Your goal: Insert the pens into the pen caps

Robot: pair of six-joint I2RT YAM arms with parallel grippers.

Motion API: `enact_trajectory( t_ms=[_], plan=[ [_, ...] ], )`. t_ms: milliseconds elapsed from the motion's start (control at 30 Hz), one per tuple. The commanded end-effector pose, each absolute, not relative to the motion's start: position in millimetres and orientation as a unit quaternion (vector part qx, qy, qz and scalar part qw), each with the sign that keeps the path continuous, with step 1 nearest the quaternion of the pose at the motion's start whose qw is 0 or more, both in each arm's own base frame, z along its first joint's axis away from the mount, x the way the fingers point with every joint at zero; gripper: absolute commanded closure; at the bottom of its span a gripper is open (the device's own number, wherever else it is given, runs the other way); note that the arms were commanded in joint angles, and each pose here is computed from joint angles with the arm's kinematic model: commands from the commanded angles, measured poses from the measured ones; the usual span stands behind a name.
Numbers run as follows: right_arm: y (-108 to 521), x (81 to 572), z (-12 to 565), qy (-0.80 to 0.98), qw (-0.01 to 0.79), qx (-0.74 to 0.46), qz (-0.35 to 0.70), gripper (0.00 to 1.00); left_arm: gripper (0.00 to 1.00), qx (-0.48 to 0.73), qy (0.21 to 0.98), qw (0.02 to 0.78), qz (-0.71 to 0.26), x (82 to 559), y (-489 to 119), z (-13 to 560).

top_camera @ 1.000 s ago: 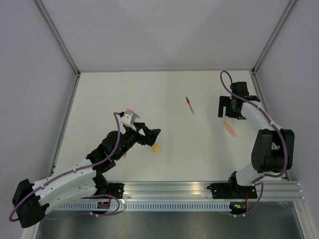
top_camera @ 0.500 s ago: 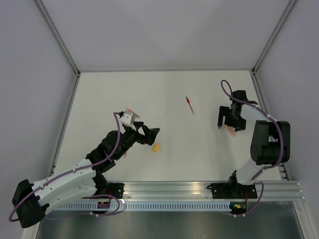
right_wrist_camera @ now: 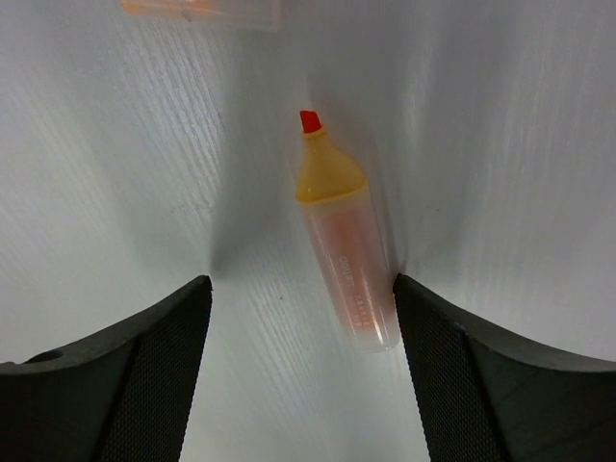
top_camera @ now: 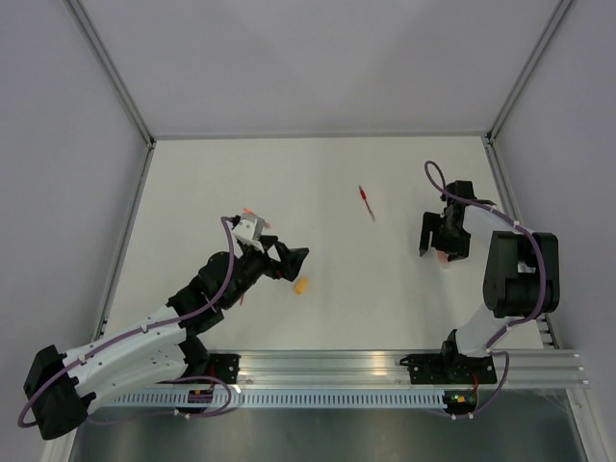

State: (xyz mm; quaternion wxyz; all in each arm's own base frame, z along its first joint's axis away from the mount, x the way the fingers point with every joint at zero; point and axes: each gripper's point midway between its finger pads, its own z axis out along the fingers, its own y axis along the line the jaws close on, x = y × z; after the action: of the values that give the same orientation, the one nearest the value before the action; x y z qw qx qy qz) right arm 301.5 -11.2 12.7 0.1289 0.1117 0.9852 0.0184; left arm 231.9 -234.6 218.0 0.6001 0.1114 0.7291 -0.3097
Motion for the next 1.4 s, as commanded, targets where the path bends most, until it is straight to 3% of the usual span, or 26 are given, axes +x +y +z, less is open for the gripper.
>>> enact_trajectory(
  t_ms=[0,267,500,633,767,967,1133,1367],
  plan=[
    [3.3,284.3,3.5,0.983,0.106,0.141,0.047,0.19,0.00,0.111,0.706,0.625,-0.315,234.4,-234.4,243.6],
    [-31.8,270.5,0.3,0.981,0.081,0.169,-0.059,0.32,0.00,0.110,0.704,0.625,-0.318,233.3,-234.0,244.5],
    [-25.6,275.4,3.0,0.978,0.089,0.176,-0.062,0.46,0.00,0.118,0.704,0.620,-0.326,231.8,-239.2,243.7],
    [-26.7,277.3,2.6,0.980,0.094,0.161,-0.063,0.66,0.00,0.122,0.703,0.616,-0.332,229.9,-241.3,243.3],
    [-16.3,286.1,5.5,0.980,0.114,0.156,-0.042,0.78,0.00,0.139,0.705,0.603,-0.348,225.8,-251.1,241.1],
    [51.5,303.7,12.4,0.978,0.178,0.107,0.015,1.00,0.00,0.139,0.711,0.599,-0.340,227.7,-251.1,237.2],
    [124.5,306.6,39.1,0.965,0.251,0.041,0.062,1.00,0.01,0.119,0.722,0.593,-0.337,231.8,-250.4,234.1],
    [209.2,283.0,94.7,0.911,0.393,-0.053,0.117,1.00,0.11,0.084,0.772,0.538,-0.327,236.7,-257.3,224.2]
  ],
)
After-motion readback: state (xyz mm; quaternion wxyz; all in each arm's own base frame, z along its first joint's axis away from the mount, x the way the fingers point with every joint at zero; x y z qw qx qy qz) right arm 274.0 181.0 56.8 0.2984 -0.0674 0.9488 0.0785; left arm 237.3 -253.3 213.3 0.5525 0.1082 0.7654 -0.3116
